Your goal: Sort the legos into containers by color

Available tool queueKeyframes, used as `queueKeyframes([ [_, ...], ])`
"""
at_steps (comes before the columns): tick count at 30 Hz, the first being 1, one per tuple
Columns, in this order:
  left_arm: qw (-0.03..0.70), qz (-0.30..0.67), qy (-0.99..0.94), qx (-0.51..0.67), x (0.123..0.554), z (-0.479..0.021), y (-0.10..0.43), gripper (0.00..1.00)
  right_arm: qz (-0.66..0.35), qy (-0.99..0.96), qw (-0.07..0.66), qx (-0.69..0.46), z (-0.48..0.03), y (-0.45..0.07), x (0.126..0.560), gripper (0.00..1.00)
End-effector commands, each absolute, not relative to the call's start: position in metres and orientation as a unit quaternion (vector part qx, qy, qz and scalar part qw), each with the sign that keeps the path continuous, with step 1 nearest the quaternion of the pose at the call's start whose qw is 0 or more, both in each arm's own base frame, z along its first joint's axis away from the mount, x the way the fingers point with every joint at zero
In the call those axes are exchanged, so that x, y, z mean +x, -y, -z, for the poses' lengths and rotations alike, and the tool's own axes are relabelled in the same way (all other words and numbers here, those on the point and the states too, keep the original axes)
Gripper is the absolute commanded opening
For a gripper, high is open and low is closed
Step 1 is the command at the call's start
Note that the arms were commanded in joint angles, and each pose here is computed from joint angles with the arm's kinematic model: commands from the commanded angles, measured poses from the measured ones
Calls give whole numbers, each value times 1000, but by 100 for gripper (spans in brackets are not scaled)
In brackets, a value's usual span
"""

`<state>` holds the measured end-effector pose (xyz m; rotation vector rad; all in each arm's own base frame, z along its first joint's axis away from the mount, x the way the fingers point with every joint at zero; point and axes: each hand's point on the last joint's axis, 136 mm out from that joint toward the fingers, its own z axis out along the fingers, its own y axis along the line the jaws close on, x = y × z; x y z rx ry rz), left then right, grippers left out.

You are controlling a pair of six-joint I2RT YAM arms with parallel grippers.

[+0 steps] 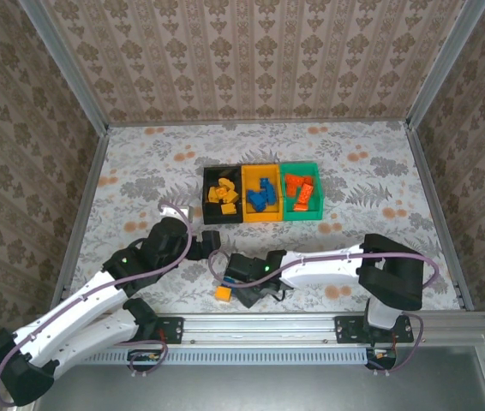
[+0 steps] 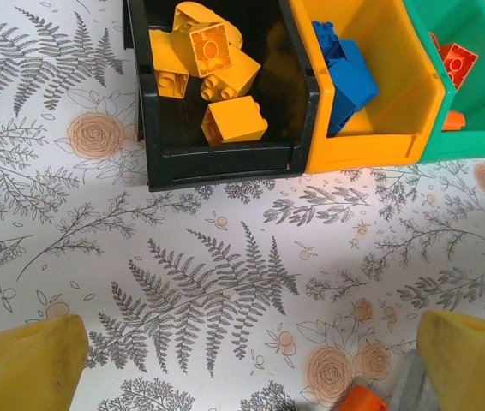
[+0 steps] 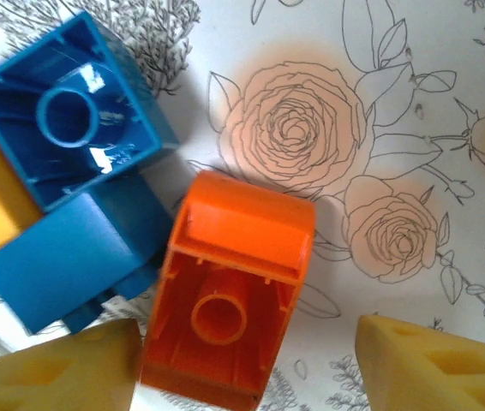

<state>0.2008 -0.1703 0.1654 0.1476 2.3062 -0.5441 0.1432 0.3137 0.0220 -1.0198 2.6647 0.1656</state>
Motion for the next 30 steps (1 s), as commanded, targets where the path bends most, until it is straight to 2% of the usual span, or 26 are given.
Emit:
queueKeyframes([
  [1, 381, 207, -900, 48, 201, -170, 163, 100, -19, -934, 140, -328, -15, -293, 156, 59],
  [8, 380, 210, -899, 55, 202, -171, 167, 100, -36, -948, 158, -272, -26, -268, 179, 35],
  [11, 378, 210, -900, 54, 202, -168, 166, 100, -47, -952, 182, -243, -43, -256, 192, 31],
  [16, 373, 212, -902, 54, 200, -161, 167, 100, -62, -949, 252, -178, -102, -229, 227, 29],
  [21, 368, 210, -904, 50, 199, -157, 166, 100, -60, -951, 300, -41, -144, -175, 286, 30],
  [24, 367, 214, -904, 49, 199, -157, 167, 100, -67, -953, 295, 32, -144, -153, 320, 30],
  [30, 363, 218, -905, 48, 196, -158, 166, 100, -33, -959, 266, 94, -118, -137, 374, 31],
])
